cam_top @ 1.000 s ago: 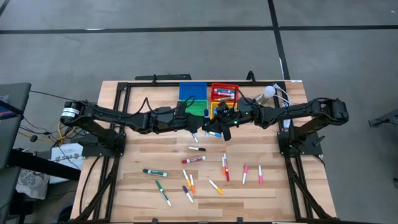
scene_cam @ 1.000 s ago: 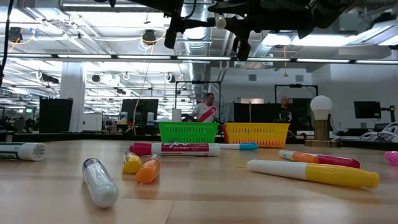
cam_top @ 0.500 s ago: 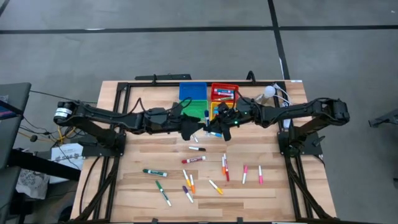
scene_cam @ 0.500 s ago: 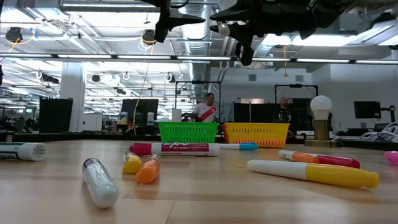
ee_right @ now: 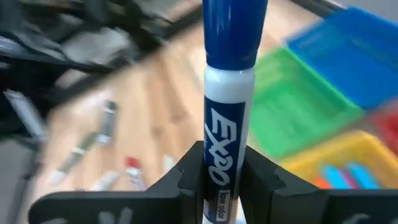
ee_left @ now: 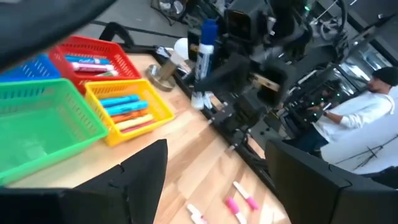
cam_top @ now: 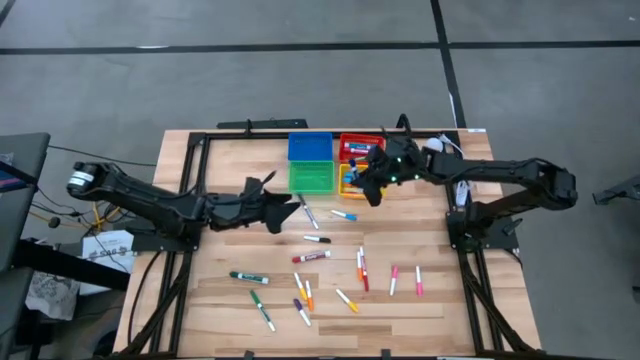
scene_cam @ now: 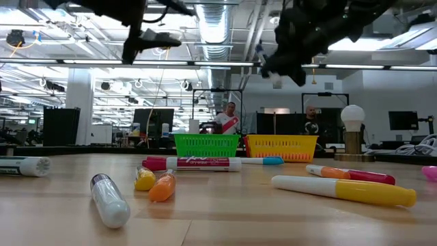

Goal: Pick & Place Markers
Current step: Put the large dark blue marker pen into the red bin

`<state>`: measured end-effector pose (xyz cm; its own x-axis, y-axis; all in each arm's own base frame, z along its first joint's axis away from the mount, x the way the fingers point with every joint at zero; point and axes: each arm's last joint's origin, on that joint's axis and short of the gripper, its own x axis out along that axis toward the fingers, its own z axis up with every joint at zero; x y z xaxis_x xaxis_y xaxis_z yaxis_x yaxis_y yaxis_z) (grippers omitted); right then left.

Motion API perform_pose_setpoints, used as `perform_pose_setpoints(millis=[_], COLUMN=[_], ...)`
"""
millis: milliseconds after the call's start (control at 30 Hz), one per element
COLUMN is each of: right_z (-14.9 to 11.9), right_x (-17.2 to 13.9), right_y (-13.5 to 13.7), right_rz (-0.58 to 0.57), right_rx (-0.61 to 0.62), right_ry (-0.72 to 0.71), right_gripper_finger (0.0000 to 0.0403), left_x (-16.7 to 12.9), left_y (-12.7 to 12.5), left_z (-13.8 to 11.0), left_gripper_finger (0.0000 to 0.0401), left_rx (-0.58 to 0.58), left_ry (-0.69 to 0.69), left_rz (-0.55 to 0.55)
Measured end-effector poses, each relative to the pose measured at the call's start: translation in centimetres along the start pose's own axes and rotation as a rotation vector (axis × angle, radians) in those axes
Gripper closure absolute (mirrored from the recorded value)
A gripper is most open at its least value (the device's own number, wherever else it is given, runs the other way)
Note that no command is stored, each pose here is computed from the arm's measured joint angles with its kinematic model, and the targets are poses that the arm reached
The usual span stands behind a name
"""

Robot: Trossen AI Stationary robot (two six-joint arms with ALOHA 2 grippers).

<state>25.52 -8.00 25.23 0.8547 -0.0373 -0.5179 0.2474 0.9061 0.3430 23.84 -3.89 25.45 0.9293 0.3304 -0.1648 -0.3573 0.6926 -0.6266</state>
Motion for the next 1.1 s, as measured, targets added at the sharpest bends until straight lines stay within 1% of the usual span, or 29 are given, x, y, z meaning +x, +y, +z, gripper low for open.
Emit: perform_pose_setpoints(millis=[167, 333, 500, 600, 733, 833, 967, 1100], right_z=[1.6, 4.4, 6.5, 6.9, 6.7, 5.9, 4.7, 3.5], right_x=[-0.7, -0.8, 0.3, 1.2, 3.0, 4.4, 6.0, 7.2], right_y=[-1.7, -2.8, -4.3, -5.5, -7.3, -8.8, -10.5, -12.2], right_rz=[-0.167, -0.306, -0.399, -0.431, -0.452, -0.454, -0.514, -0.497], right_rx=[-0.071, -0.206, -0.330, -0.376, -0.414, -0.430, -0.463, -0.485], right_ry=[0.111, 0.182, 0.284, 0.357, 0.450, 0.547, 0.653, 0.730], right_gripper_finger=[0.0345, 0.0346, 0.0346, 0.0346, 0.0346, 0.0346, 0.0346, 0.0346], left_x=[-0.7, -0.9, -1.1, -1.3, -1.5, -1.7, -1.8, -1.8], left_y=[1.0, 2.2, 3.1, 3.2, 3.0, 2.8, 2.7, 2.7], left_z=[-1.0, -2.0, -2.8, -3.2, -3.4, -3.5, -3.6, -3.5], left_gripper_finger=[0.0132, 0.0132, 0.0131, 0.0131, 0.0130, 0.0130, 0.0130, 0.0130], left_rx=[0.014, 0.046, 0.066, 0.073, 0.101, 0.131, 0.147, 0.146], left_ry=[0.017, 0.046, 0.069, 0.079, 0.061, 0.042, 0.038, 0.035], left_rz=[0.001, 0.027, 0.045, 0.042, 0.052, 0.055, 0.055, 0.053])
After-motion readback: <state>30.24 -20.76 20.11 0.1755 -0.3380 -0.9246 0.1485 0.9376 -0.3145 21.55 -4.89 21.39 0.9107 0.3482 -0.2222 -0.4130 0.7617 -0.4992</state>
